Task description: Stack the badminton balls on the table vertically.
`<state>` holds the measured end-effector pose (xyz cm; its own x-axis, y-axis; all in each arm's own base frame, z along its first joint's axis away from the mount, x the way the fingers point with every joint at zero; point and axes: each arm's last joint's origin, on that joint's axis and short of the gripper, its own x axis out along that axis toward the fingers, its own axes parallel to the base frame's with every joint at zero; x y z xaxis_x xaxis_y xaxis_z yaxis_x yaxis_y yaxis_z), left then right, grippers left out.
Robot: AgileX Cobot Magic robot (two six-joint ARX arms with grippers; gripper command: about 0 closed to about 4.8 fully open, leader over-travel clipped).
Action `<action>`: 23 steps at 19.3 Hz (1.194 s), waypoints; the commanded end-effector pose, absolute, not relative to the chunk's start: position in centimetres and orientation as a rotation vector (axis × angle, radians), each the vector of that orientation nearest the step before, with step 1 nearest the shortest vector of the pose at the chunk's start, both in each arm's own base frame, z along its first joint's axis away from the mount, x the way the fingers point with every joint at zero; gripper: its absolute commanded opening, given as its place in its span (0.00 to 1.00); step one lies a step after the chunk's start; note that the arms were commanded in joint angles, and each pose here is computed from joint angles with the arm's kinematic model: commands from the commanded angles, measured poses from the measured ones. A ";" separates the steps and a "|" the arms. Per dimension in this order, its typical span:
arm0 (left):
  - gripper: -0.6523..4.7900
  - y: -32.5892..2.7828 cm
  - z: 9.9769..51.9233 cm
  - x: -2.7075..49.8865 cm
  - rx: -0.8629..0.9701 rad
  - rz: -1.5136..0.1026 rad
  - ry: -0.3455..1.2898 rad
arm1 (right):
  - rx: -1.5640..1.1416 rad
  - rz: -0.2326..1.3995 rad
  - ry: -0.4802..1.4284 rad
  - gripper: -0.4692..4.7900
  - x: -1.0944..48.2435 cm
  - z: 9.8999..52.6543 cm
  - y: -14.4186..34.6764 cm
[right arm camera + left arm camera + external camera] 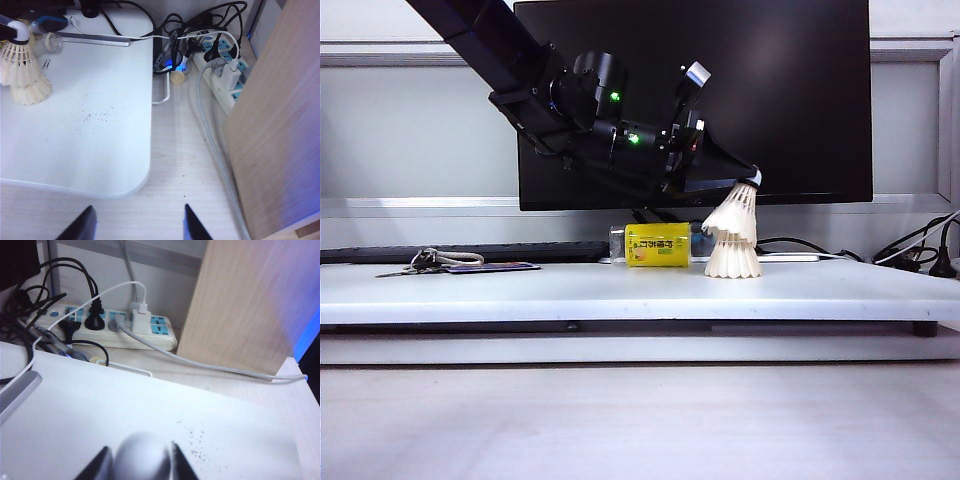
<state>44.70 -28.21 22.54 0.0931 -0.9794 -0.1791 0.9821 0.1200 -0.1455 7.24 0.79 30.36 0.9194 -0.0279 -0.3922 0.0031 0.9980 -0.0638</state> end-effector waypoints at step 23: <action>0.66 -11.8 51.9 25.0 0.160 -1.133 -0.054 | -0.005 0.137 0.266 0.52 6.4 31.5 1.1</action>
<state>26.69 -12.75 51.34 0.3561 -0.9344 -0.0122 0.9288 0.3525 0.1147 6.47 1.02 31.11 0.9481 0.1060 -0.2998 -0.1121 0.9937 -0.0032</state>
